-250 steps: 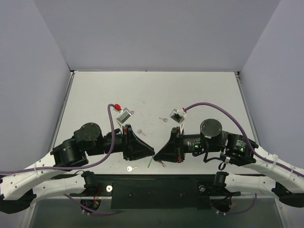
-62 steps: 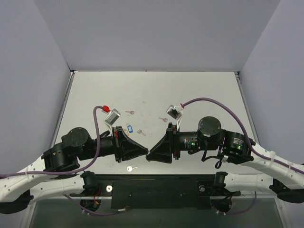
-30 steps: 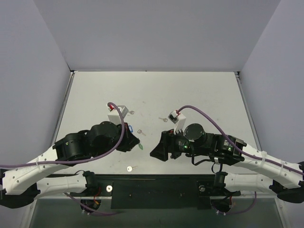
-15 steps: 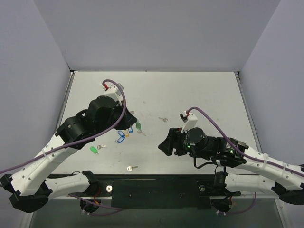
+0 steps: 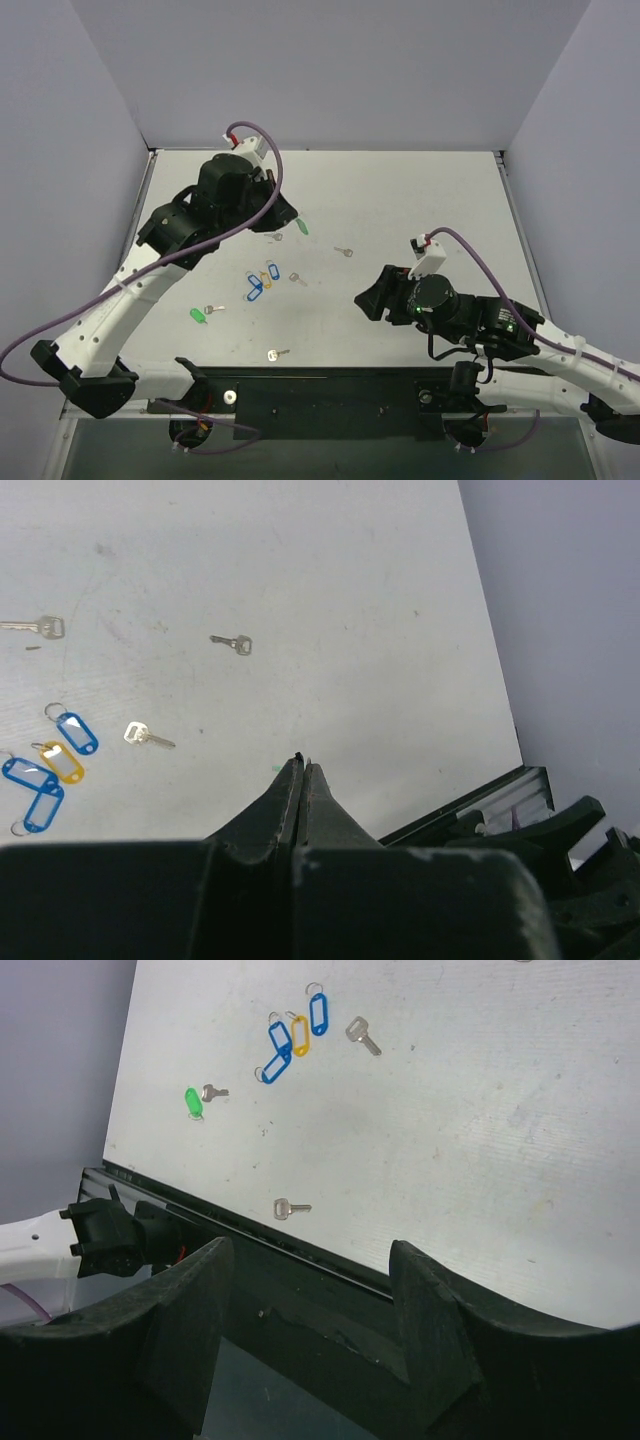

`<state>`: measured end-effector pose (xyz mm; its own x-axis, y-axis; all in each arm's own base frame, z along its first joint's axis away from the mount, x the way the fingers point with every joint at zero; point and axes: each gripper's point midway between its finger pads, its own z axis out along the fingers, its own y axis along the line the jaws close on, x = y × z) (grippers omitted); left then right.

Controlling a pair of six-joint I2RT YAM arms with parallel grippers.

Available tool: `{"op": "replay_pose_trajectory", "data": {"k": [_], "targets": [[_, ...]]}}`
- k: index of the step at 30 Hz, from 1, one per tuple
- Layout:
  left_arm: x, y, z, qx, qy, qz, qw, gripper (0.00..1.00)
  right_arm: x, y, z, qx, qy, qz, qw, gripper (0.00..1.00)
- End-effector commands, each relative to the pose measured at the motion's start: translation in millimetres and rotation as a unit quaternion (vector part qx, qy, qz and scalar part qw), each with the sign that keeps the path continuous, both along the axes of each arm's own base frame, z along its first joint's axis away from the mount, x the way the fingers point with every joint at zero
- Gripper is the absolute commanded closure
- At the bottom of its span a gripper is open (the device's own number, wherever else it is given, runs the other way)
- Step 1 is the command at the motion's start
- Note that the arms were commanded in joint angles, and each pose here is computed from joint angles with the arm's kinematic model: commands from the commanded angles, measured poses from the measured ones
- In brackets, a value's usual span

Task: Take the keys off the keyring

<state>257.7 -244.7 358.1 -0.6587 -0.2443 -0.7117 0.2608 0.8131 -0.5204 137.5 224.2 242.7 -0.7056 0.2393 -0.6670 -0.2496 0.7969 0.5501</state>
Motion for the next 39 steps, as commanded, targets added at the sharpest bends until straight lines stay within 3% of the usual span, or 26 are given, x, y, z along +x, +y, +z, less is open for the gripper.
{"op": "replay_pose_trajectory", "data": {"k": [1,2,3,4,5,9,16,21,24,26,32,36,39], "targets": [[33,-2,11,-0.005,-0.024,0.006,1.000,0.97,6,-14,-6,-0.006,0.000,-0.034,0.999,0.41],[46,-1,4,0.003,-0.015,0.013,1.000,0.74,6,-14,-6,-0.004,0.000,-0.035,0.999,0.41],[49,-1,-1,0.007,-0.005,0.009,1.000,0.65,5,-14,-6,-0.002,0.001,-0.034,0.999,0.41],[61,3,-7,0.013,0.004,0.022,1.000,0.29,5,-15,-5,-0.002,0.000,-0.035,0.999,0.41],[62,3,-14,0.017,0.022,0.017,0.999,0.24,5,-16,-5,-0.002,0.000,-0.036,0.999,0.41],[75,4,-22,0.017,0.041,0.016,0.999,0.21,5,-22,-6,-0.004,-0.002,-0.042,0.999,0.41],[64,22,-29,0.041,0.027,0.021,0.999,0.17,9,-26,-4,-0.008,-0.010,-0.048,0.999,0.39],[43,45,-63,0.073,0.034,0.025,0.996,0.17,19,-31,15,-0.003,-0.041,-0.068,0.997,0.17],[23,60,-71,0.077,0.021,0.025,0.997,0.17,38,-53,20,-0.008,-0.077,-0.143,0.987,0.00],[6,70,-108,0.096,0.051,0.022,0.994,0.17,47,-76,13,-0.018,-0.098,-0.199,0.975,0.00],[-33,100,-152,0.125,0.061,0.026,0.990,0.17,58,-115,-3,-0.018,-0.131,-0.289,0.948,0.00],[-49,115,-162,0.128,0.049,0.042,0.990,0.16,63,-125,-13,-0.076,-0.136,-0.293,0.943,0.00],[-52,117,-147,0.104,0.012,0.046,0.993,0.16,64,-111,-18,-0.101,-0.125,-0.237,0.958,0.00]]}}
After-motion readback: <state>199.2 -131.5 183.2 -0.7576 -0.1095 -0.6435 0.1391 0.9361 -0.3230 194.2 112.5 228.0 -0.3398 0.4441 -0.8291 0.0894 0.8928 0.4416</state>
